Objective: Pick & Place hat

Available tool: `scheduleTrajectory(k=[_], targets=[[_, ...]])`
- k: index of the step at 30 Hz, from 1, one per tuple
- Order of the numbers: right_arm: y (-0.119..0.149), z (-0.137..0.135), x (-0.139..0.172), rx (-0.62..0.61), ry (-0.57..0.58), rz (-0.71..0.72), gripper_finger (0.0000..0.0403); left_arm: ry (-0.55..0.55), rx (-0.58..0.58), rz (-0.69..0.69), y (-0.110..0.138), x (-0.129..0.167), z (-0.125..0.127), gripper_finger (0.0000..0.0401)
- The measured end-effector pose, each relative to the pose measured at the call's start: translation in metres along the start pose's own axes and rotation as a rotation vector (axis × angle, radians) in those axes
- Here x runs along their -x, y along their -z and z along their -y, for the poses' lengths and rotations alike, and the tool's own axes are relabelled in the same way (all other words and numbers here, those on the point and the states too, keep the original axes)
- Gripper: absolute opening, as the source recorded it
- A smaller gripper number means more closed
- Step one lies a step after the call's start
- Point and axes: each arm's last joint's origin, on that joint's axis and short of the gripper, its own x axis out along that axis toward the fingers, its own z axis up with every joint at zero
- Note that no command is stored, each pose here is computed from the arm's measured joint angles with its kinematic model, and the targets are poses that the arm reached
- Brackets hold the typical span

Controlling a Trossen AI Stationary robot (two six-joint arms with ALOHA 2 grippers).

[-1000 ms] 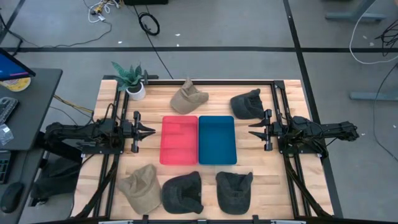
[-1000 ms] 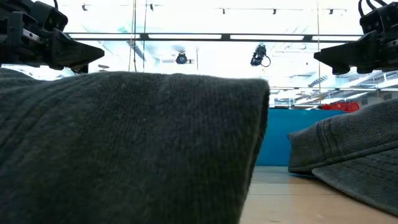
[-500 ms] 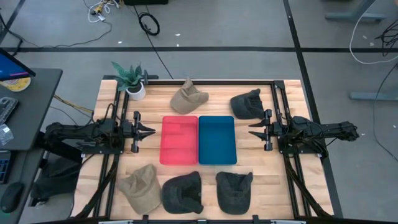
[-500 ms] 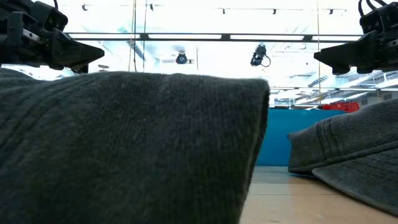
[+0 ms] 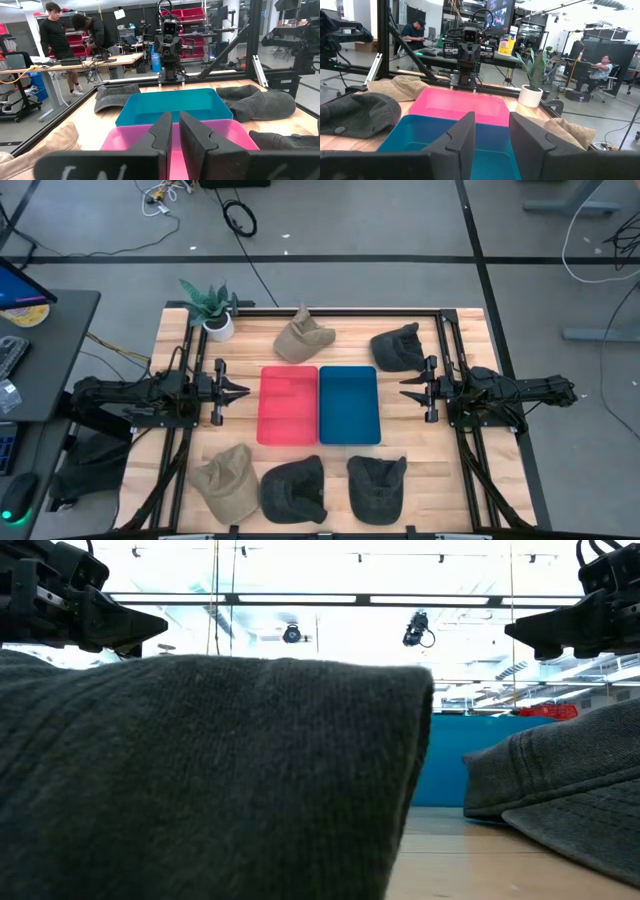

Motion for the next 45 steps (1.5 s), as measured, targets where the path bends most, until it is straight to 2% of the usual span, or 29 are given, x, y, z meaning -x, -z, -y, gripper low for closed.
scheduleTrajectory(k=[8,11,15,20,22,25,28,33,38,40,45], targets=[[0.0,0.0,0.0,0.006,0.0,0.0,0.0123,0.0,0.0,0.0,0.0,0.0,0.0,0.0039],[-0.002,0.001,0.0,0.112,0.01,0.025,0.0123,0.0,0.0,0.0,0.0,0.0,0.0,0.0039],[-0.01,0.002,0.0,0.19,0.034,0.098,0.0123,0.0,0.0,0.0,0.0,0.0,0.0,0.0039],[-0.041,0.01,0.01,0.262,0.177,0.414,0.0123,0.0,0.0,0.0,0.0,0.0,0.0,0.0039],[-0.054,0.014,0.018,0.228,0.27,0.554,0.0123,0.0,0.0,0.0,0.0,0.0,0.0,0.0039],[-0.068,0.02,0.031,0.1,0.372,0.737,0.0123,0.0,0.0,0.0,0.0,0.0,0.0,0.0039],[-0.073,0.023,0.038,0.083,0.413,0.812,0.0123,0.0,0.0,0.0,0.0,0.0,0.0,0.0039],[-0.084,0.025,0.038,0.27,0.487,0.736,0.0123,0.0,0.0,-0.001,0.0,0.0,0.0,0.0039],[-0.116,0.032,0.045,0.38,0.489,0.64,0.0123,0.0,0.0,-0.001,0.0,0.0,0.0,0.0039],[-0.129,0.036,0.048,0.368,0.512,0.584,0.0123,0.0,0.0,-0.001,0.0,0.0,0.0,0.0039],[-0.154,0.05,0.051,0.198,0.738,0.401,0.0123,0.0,0.0,-0.001,0.0,0.0,0.0,0.0039]])
